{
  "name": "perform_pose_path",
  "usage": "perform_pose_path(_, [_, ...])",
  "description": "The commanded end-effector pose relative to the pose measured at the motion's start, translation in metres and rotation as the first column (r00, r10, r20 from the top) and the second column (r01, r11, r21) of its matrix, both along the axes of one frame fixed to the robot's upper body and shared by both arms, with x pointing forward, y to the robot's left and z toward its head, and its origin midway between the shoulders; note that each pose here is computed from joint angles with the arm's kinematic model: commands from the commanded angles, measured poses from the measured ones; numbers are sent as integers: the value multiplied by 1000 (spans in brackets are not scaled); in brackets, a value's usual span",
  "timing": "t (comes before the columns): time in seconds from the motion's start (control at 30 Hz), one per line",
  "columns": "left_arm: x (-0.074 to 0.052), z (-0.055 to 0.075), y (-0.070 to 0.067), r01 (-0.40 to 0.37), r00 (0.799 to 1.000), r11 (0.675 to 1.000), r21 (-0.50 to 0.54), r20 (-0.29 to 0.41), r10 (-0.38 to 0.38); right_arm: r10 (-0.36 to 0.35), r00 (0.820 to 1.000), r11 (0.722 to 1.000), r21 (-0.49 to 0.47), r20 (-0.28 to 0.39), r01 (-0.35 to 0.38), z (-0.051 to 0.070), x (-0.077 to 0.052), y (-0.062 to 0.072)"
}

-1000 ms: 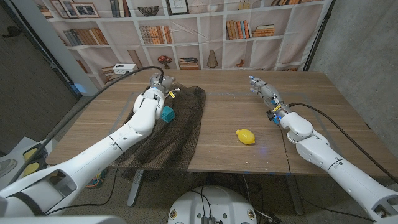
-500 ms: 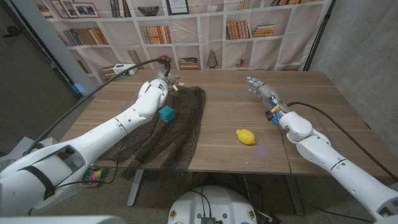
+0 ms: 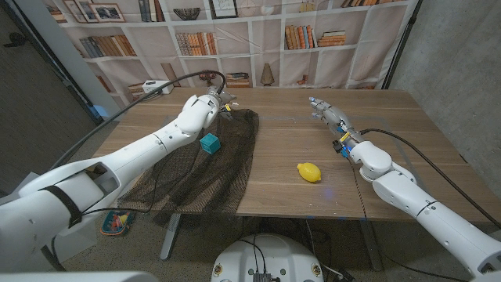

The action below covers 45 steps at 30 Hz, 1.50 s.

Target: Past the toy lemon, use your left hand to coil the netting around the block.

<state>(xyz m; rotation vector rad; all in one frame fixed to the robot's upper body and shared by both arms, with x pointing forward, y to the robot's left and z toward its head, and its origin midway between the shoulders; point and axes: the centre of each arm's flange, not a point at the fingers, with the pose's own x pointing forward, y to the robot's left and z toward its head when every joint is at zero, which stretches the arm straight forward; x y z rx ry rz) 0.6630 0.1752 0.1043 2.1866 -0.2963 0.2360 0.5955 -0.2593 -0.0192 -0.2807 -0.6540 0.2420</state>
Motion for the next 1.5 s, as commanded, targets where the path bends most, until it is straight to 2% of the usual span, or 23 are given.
perform_pose_path(0.03, [11, -8, -31, 92, 995, 991, 98, -54, -87, -9, 1000, 1000, -1, -5, 9, -1, -2, 4])
perform_pose_path(0.27, [13, -15, -47, 138, 990, 976, 167, -38, -133, -7, 1000, 1000, -2, -4, 7, -2, -1, 7])
perform_pose_path(0.6, [32, -18, -65, 140, 989, 970, 198, -70, -128, -17, 1000, 1000, 2, -10, 17, -4, -5, 6])
perform_pose_path(0.83, [40, -17, -76, 192, 974, 972, 135, -147, -172, -28, 999, 1000, 6, -16, 28, -7, -8, 4])
perform_pose_path(1.07, [45, -20, -84, 235, 945, 972, 11, -236, -226, -36, 999, 999, 9, -19, 36, -9, -8, 2])
perform_pose_path(1.23, [47, -22, -84, 264, 919, 961, -86, -281, -278, -39, 999, 999, 7, -20, 39, -8, -6, 0])
perform_pose_path(1.4, [46, -25, -82, 269, 919, 958, -101, -270, -286, -37, 999, 999, 4, -21, 37, -6, -4, 0])
perform_pose_path(1.5, [44, -30, -78, 268, 934, 960, -84, -221, -280, -36, 999, 999, 0, -23, 36, -5, -2, 1])
